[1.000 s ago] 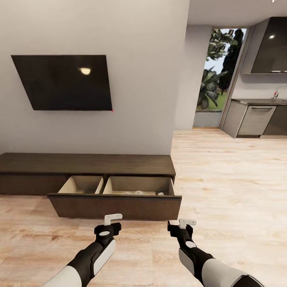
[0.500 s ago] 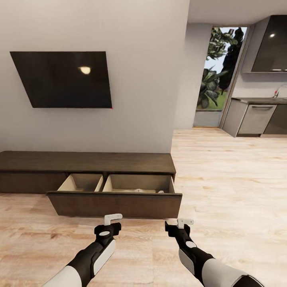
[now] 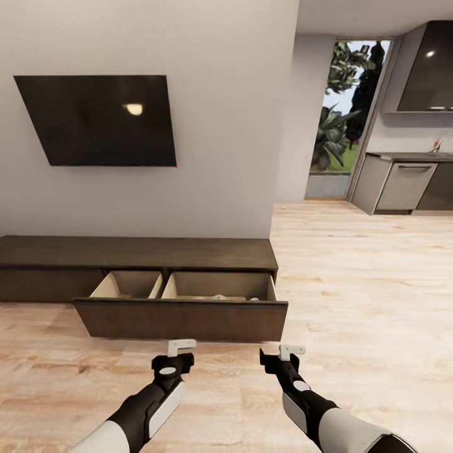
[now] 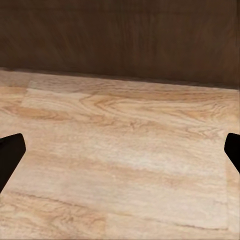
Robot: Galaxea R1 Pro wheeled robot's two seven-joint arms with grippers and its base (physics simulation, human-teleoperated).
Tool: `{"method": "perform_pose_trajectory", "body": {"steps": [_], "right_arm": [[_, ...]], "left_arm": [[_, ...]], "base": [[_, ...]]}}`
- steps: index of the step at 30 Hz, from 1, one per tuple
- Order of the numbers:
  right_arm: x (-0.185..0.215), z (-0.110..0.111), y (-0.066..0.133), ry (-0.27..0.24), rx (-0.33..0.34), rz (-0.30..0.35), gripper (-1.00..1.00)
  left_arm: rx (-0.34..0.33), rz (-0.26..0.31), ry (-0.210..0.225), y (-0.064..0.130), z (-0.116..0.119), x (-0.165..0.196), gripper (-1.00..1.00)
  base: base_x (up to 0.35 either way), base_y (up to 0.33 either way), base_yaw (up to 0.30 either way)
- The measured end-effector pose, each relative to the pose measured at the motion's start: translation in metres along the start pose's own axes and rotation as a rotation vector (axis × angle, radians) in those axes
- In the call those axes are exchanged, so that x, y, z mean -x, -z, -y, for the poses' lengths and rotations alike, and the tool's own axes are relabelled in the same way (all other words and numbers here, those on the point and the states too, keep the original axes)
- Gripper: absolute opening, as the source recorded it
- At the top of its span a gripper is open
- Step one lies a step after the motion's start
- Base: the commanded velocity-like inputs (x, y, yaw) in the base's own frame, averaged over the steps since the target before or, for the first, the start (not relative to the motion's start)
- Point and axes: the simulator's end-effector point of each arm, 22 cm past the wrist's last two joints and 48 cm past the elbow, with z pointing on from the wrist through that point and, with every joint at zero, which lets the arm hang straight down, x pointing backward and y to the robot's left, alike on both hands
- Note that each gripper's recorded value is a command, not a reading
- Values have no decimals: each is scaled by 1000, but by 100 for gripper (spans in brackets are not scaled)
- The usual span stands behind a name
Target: Place each of the two pumpkins and all three candles from the living room inside a cabinet in the living room (use any cabinet), then make sure every cabinet is closed, and position the cauldron so it is next to a table in the living room.
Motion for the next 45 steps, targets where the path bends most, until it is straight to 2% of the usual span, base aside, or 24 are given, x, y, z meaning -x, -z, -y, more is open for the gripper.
{"method": "perform_pose_trajectory", "body": {"steps": [12, 19, 34, 40, 45], "right_arm": [[-16, 2, -10, -6, -1, 29, 100], [-29, 3, -16, -5, 0, 28, 100], [-58, 5, -28, -6, 1, 29, 100], [-71, 7, -32, -5, 0, 27, 100], [-77, 7, -35, -5, -1, 27, 100]], "left_arm": [[-2, 5, -9, -14, 3, -19, 100], [-4, 54, 21, -21, 4, -21, 100], [-1, 65, 26, -39, 5, -45, 100], [-1, 121, 61, -45, 5, -45, 100], [-1, 126, 64, -48, 6, -52, 100]], "base": [[0, 0, 0], [0, 0, 0], [0, 0, 0], [0, 0, 0], [0, 0, 0]]}}
